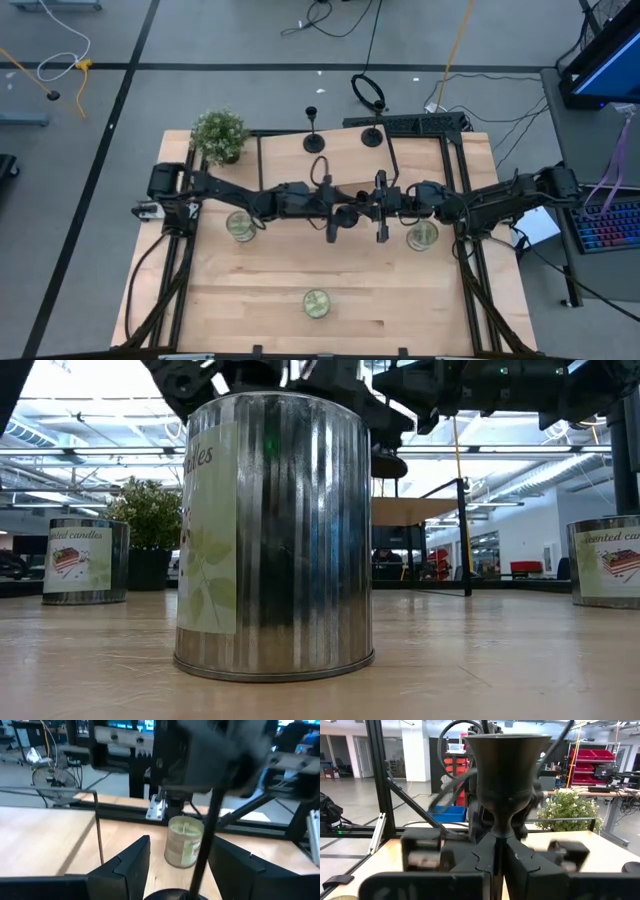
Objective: Pick & Place candle stick holders
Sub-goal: Put the black candle holder on the shelf aligned with the black candle holders
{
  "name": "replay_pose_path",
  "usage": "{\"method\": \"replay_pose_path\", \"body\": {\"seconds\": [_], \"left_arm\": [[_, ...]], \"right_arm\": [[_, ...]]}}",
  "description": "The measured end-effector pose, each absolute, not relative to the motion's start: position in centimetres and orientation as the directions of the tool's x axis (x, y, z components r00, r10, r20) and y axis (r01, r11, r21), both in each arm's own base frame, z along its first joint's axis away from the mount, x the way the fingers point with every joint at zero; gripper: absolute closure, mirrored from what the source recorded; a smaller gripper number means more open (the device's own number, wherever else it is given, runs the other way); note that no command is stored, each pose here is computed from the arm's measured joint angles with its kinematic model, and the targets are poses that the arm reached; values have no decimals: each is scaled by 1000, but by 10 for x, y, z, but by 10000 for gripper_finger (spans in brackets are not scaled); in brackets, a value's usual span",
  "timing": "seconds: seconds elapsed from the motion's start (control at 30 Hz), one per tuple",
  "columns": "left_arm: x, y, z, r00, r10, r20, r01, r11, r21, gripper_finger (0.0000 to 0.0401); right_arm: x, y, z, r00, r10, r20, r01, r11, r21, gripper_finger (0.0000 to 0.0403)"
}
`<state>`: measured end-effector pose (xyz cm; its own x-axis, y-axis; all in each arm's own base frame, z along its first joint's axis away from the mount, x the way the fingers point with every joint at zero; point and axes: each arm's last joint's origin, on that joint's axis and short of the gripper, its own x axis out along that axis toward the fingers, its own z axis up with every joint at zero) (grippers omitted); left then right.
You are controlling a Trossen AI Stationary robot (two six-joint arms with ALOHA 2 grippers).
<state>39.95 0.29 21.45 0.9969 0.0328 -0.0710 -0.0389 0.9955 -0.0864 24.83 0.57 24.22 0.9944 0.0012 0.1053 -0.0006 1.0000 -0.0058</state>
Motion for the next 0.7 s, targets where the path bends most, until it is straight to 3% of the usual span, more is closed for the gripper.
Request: {"method": "replay_pose_path", "body": {"seconds": [0.4, 0.7], "left_arm": [[407, 3, 222, 988, 30, -153, -40, 997, -68, 328], [401, 2, 228, 977, 26, -210, -31, 999, -23, 350]], "right_arm": [[249, 6, 235, 999, -4, 36, 4, 1000, -3, 387], [249, 6, 234, 1000, -5, 25, 5, 1000, 3, 390]]}}
